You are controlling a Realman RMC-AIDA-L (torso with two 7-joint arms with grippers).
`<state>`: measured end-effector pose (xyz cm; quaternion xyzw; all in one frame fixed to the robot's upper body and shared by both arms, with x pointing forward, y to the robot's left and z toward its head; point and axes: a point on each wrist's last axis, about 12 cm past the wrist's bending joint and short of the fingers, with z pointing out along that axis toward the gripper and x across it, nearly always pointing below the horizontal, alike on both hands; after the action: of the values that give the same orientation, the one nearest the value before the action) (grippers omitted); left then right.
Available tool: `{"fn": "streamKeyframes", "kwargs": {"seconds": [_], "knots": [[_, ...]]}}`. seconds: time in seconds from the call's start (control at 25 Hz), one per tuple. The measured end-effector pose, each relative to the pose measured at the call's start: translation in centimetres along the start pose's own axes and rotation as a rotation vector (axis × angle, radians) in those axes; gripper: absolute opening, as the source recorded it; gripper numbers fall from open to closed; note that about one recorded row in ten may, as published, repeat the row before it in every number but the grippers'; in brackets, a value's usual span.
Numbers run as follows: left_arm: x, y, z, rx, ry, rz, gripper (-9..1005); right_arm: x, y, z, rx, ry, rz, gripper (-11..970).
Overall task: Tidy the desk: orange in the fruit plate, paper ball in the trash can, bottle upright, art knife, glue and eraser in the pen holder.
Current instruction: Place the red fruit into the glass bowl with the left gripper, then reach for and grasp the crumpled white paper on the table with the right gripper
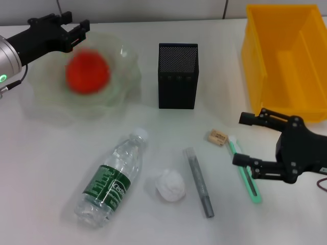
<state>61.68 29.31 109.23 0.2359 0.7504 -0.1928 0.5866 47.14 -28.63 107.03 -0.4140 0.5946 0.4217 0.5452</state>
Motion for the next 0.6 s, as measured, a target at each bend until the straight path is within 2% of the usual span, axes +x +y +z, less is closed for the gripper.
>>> {"fn": "streamKeyframes", "kwargs": {"seconds": [0.08,0.16,0.28,0.36,0.44,0.6], "knots": [[0.0,0.0,-0.2,0.006,-0.004,-0.002,282,-0.7,-0.4,-0.2,-0.005,0.014,0.005,831],[0.0,-0.2,-0.8,0.044,-0.011,-0.006,493,-2.3,-1.2,-0.4,-0.023,0.042,0.014,830],[0.3,-0.6,-2.7,0.128,-0.008,0.01,607,-6.2,-3.0,-0.1,-0.038,0.151,0.054,830],[1.2,-1.0,-4.8,0.184,0.006,0.039,684,-8.7,-3.9,1.1,-0.044,0.271,0.099,829],[2.3,-1.4,-6.8,0.209,0.015,0.048,741,-11.3,-4.2,3.2,-0.061,0.438,0.098,828],[4.0,-2.0,-9.7,0.221,-0.001,0.039,816,-14.7,-3.7,8.4,-0.065,0.741,0.075,827]]}}
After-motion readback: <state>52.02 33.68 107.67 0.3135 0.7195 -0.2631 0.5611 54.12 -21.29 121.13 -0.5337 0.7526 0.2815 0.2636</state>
